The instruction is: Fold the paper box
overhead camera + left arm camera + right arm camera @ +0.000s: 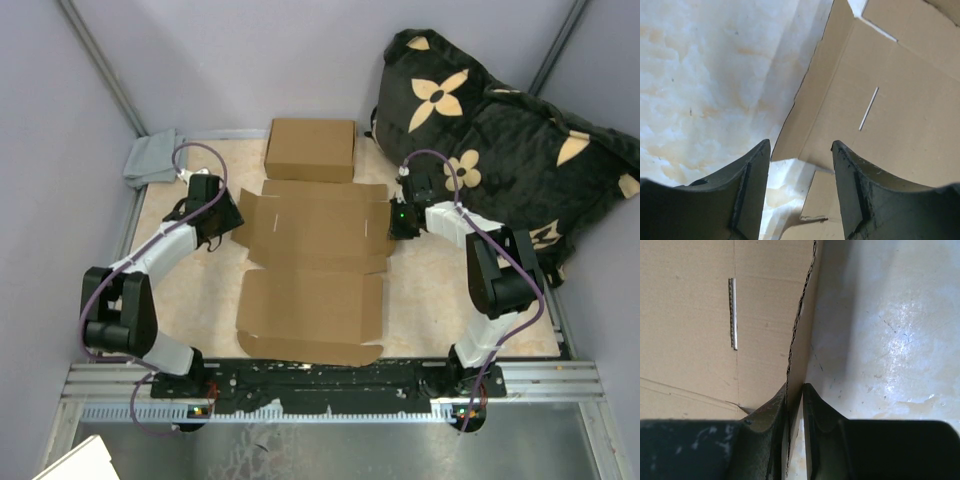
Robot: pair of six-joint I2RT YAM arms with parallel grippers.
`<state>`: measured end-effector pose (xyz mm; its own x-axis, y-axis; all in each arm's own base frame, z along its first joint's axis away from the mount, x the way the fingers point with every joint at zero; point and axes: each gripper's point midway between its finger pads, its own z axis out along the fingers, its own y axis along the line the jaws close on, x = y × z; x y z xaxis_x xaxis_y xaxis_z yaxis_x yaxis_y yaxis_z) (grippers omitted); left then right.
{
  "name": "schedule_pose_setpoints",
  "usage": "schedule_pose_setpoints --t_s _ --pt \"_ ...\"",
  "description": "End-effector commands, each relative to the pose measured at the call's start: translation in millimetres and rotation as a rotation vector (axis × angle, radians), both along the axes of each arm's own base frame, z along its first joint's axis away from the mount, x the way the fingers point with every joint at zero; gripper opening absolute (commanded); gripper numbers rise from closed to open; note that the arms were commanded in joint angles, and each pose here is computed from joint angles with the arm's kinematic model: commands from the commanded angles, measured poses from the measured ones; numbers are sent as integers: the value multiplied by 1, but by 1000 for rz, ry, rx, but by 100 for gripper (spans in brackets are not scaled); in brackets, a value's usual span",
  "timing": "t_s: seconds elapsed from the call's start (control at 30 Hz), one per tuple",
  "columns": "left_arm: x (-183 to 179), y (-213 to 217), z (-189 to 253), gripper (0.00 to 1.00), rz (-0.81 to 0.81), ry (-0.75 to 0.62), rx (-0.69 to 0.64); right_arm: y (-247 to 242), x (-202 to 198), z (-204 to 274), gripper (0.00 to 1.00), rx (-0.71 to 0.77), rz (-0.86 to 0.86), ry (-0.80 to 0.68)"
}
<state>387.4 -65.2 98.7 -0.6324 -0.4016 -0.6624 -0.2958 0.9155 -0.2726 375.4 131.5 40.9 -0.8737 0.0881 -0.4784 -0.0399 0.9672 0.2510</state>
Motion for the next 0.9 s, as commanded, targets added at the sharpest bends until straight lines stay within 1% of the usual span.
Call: schedule_pose_setpoints --t_s 0.0,0.17,0.27,0.3,0.33,0.37,0.43,0.47,0.63,0.73,0.77,0.8,0.87 --pt "21 7 1 59 10 -2 55 4 15 28 17 32 17 -75" --pt "29 9 -37 59 15 142 95 6 15 30 17 37 27 -77" --pt "30 12 -52 57 23 186 112 7 15 30 17 39 32 -76" --pt "28 12 -55 55 21 196 113 7 15 30 17 40 32 -77" --pt "25 11 -57 51 20 201 109 7 15 30 17 40 32 -75" --pt "23 11 -54 43 19 194 102 7 15 29 17 39 32 -72" --pt "16 11 -49 4 23 182 91 7 16 27 17 36 29 -67" --pt "12 11 -45 0 26 174 86 6 17 25 17 33 28 -64" --pt "-16 15 -29 0 40 146 70 5 16 21 17 28 17 -46" --pt "-31 9 -28 0 10 133 28 4 14 23 18 27 12 -48" --pt "-35 6 -27 3 -6 133 10 3 14 25 19 26 7 -53" --pt "-39 4 -28 10 -15 135 1 3 13 28 24 26 5 -58" --pt "-46 5 -27 41 -13 156 2 5 11 38 39 40 8 -73"
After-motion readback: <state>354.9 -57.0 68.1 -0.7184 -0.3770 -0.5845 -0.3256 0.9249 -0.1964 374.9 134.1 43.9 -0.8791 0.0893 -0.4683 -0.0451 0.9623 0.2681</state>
